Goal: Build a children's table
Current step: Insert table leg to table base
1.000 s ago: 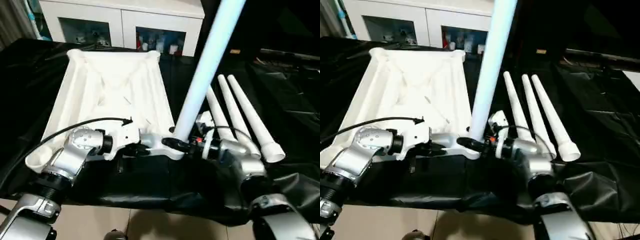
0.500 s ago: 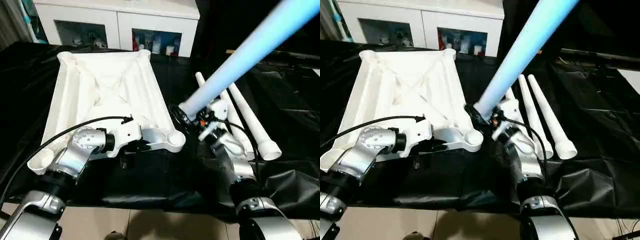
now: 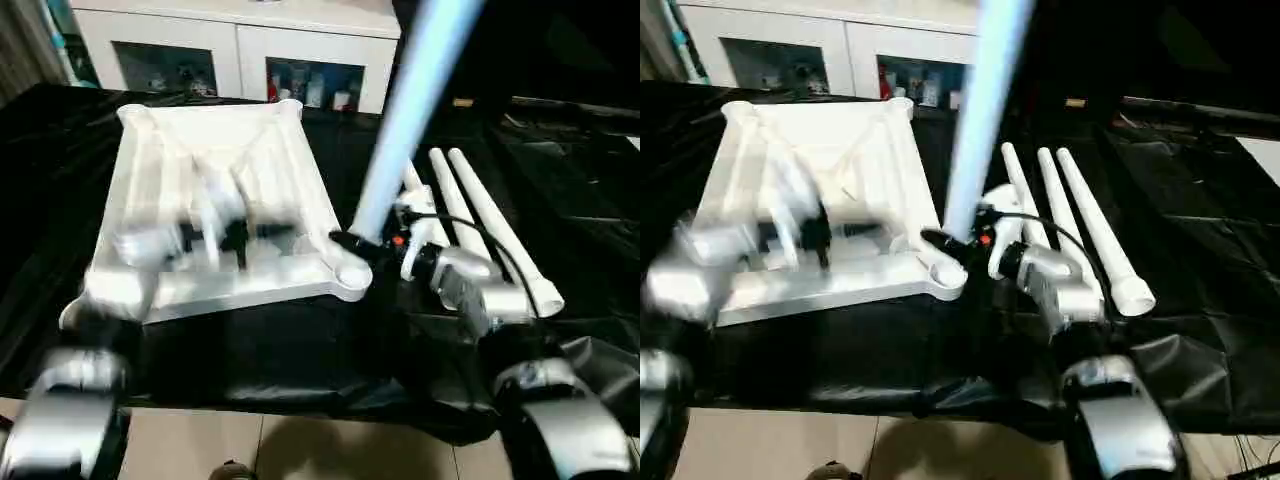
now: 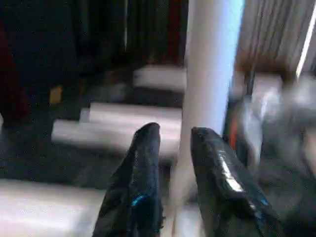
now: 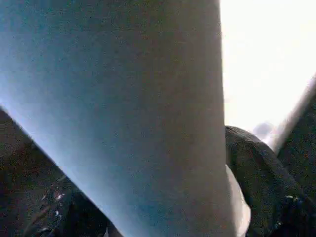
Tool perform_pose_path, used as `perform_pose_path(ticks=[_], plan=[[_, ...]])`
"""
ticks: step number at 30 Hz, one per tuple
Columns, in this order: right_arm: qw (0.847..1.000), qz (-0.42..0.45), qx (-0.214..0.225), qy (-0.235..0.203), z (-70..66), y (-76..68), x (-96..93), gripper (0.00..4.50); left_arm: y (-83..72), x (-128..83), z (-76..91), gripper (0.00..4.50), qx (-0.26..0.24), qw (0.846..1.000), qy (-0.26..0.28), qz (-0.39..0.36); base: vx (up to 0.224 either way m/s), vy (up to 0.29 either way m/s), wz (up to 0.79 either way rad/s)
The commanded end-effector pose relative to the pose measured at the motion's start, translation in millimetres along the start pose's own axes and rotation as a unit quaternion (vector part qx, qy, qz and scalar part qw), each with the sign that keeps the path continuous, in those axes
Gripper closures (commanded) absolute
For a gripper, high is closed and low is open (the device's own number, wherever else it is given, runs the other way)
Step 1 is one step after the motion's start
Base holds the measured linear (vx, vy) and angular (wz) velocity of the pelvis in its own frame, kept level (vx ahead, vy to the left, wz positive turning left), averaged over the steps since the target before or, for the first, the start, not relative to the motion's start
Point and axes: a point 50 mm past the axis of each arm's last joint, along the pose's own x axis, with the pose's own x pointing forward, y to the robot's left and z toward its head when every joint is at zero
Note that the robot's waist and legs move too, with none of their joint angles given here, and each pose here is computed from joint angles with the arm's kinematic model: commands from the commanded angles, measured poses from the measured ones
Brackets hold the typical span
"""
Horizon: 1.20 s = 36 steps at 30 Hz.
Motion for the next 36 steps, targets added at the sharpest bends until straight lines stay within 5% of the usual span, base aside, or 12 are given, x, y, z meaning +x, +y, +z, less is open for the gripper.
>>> perform_pose_path(ticks=[1,8,20,22,24,27,36], plan=[[0.999,0.039,-0.003,0.015,14.2,8.3,4.3,1.72,-8.3,22.5,14.6,2.91,-0.032,0.998,-0.032,-0.035,0.0,0.0,0.0],[0.998,0.049,0.011,0.028,13.6,16.7,10.6,1.72,-23.9,43.6,4.2,2.4,-0.08,0.993,-0.03,-0.082,0.0,0.0,0.0],[0.997,0.045,0.009,0.056,10.7,20.5,7.7,1.72,-21.7,47.8,6.0,1.44,-0.084,0.996,-0.03,-0.03,0.0,0.0,0.0],[0.998,0.045,0.008,0.054,11.7,20.5,7.5,1.72,-19.5,47.2,7.4,1.95,-0.088,0.995,-0.034,-0.023,0.0,0.0,0.0],[0.998,0.044,0.008,0.052,12.9,21.0,6.7,1.72,-18.2,47.1,9.7,1.88,-0.095,0.994,-0.042,-0.018,0.0,0.0,0.0],[0.998,0.049,-0.004,0.042,15.5,22.5,7.2,1.72,-14.4,47.5,13.7,2.36,-0.102,0.993,-0.056,0.0,0.0,0.0,0.0],[0.998,0.061,-0.013,0.01,23.8,26.4,10.9,1.72,-8.3,46.4,10.2,2.61,-0.104,0.993,-0.037,0.05,0.0,0.0,0.0]])
